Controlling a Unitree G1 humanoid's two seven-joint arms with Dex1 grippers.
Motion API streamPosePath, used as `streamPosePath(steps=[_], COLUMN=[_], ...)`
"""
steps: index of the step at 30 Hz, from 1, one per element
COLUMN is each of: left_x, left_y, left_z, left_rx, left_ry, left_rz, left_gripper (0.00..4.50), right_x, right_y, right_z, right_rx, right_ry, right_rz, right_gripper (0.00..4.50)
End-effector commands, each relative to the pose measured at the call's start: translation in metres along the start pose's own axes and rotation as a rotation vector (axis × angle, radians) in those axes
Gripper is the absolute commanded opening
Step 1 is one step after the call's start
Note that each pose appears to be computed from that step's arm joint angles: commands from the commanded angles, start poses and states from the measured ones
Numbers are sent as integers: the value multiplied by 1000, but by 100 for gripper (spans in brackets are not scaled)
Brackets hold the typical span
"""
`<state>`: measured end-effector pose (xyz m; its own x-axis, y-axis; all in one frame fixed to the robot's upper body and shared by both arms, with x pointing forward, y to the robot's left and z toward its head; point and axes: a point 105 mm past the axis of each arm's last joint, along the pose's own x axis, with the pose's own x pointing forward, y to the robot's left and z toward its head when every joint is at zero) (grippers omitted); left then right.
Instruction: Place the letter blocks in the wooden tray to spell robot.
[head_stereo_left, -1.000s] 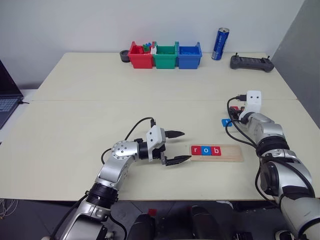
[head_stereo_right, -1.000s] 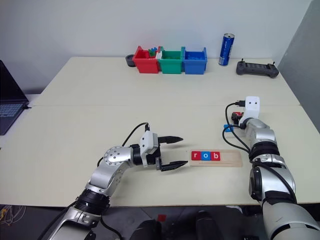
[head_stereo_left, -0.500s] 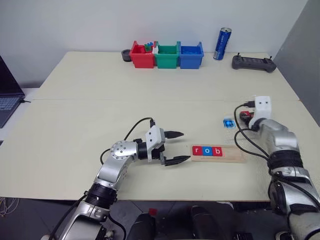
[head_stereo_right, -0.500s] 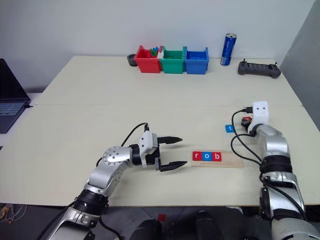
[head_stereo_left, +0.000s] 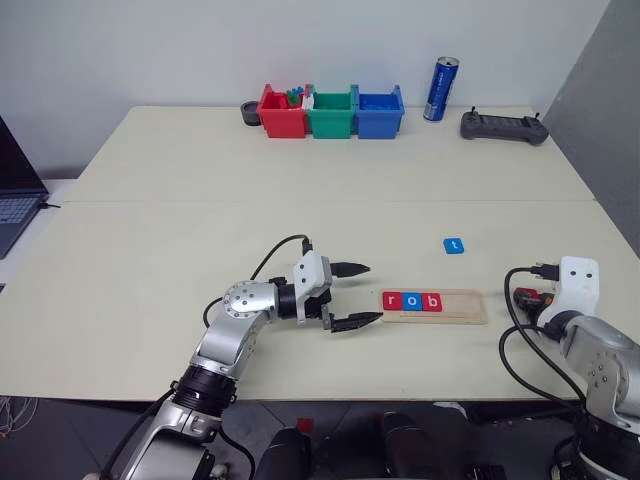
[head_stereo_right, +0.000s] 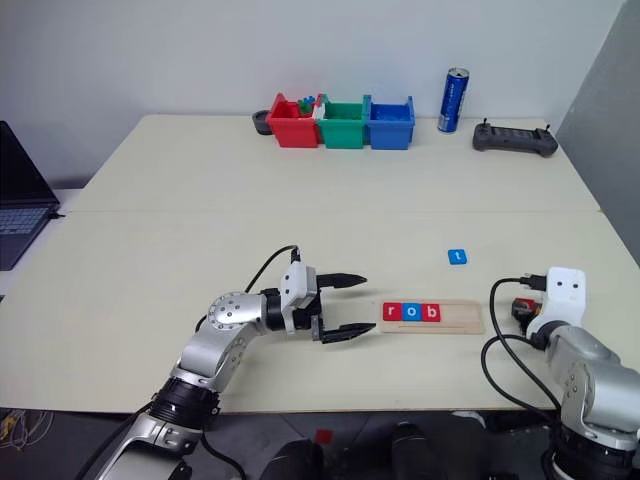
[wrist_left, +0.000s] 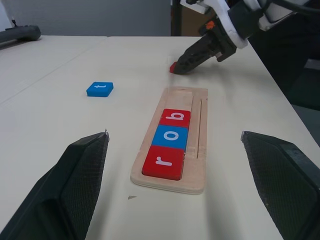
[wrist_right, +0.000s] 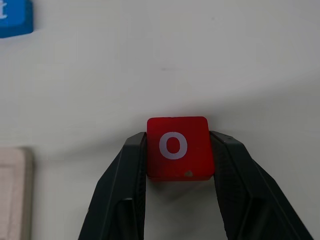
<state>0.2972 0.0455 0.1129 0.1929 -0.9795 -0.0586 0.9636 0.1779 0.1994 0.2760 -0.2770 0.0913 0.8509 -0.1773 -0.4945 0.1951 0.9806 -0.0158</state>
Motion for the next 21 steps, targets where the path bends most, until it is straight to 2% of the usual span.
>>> streamPosePath(steps=[1, 6, 10, 12, 15, 18, 21], left_x=[5, 4, 3, 2, 2, 3, 5], left_y=[0, 3, 2, 1, 1, 1, 1], left_z=[11, 11, 11, 11, 10, 11, 13], left_rx=[32, 36, 38, 38, 38, 45, 50], left_ry=[-31, -28, -28, -28, -28, -32, -40], left_rz=[-26, -26, -21, -14, -9, -5, -4], left_gripper=[450, 450, 450, 450, 450, 450, 450], right_x=[-3, -4, -4, -3, -1, 0, 4], right_y=[-7, -13, -5, 2, 25, 38, 45], right_z=[-4, -13, 5, 22, 68, 110, 134], right_rx=[3, 13, 60, 95, 177, 148, 25], right_ry=[5, 29, -39, -94, -233, -356, -429], right_rz=[-18, -44, -37, -34, 26, 78, 149], right_gripper=[146, 317, 446, 446, 446, 446, 446])
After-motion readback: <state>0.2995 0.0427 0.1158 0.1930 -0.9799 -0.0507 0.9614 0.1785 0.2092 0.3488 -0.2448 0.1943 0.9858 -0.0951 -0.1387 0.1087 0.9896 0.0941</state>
